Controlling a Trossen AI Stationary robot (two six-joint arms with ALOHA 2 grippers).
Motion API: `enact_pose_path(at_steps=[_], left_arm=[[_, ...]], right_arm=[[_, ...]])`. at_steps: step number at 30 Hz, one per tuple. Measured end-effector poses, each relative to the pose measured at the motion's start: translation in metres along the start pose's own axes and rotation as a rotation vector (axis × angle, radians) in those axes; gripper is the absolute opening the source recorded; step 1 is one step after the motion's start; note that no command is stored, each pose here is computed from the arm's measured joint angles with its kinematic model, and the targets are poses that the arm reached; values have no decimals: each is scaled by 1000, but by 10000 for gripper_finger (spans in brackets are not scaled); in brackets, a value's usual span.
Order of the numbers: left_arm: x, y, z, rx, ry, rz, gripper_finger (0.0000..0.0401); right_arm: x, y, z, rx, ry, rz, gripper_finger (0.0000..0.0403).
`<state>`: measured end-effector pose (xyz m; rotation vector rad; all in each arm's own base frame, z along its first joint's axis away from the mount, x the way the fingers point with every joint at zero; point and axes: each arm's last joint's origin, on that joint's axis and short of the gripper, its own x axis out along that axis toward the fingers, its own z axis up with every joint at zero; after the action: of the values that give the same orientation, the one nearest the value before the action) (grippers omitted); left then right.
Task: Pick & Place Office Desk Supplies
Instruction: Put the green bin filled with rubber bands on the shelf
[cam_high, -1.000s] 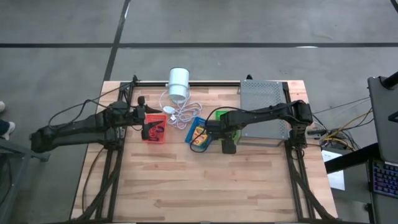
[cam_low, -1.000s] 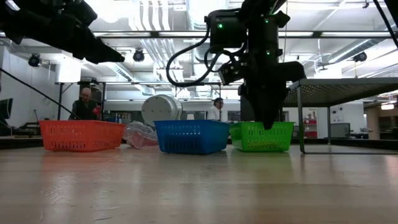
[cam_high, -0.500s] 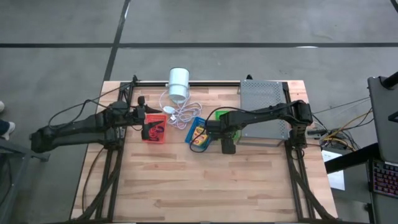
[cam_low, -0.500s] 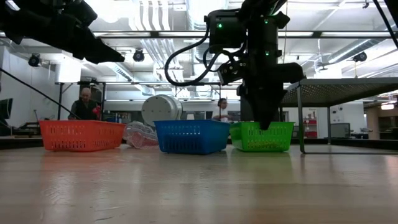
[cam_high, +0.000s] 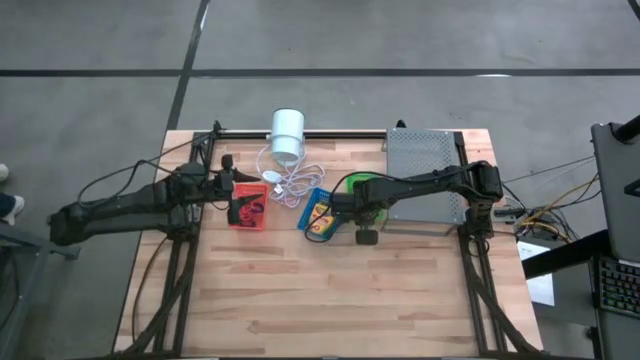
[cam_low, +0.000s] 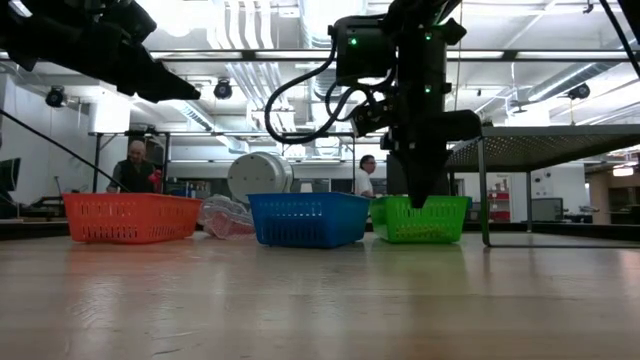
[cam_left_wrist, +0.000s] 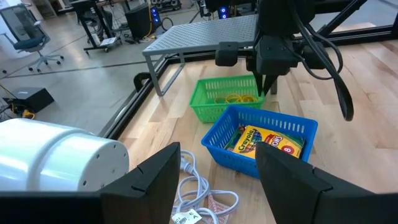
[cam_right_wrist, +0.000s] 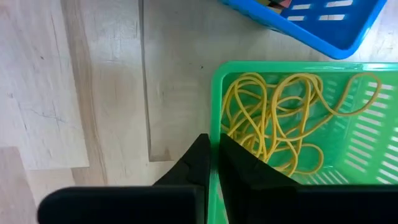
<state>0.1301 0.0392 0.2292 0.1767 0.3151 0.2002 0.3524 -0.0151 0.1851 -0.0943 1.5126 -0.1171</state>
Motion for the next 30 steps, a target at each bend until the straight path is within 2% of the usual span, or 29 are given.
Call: enact_pose_path(at_steps=[6, 25, 30], left_arm=[[0, 0, 0, 0, 0, 0, 213], [0, 0, 0, 0, 0, 0, 212], [0, 0, 0, 0, 0, 0, 212]], right_arm=[[-1, 0, 0, 2, -1, -3, 15], [-40, -11, 8, 12, -10, -213, 13], [-55, -15, 13, -21, -31, -268, 13]])
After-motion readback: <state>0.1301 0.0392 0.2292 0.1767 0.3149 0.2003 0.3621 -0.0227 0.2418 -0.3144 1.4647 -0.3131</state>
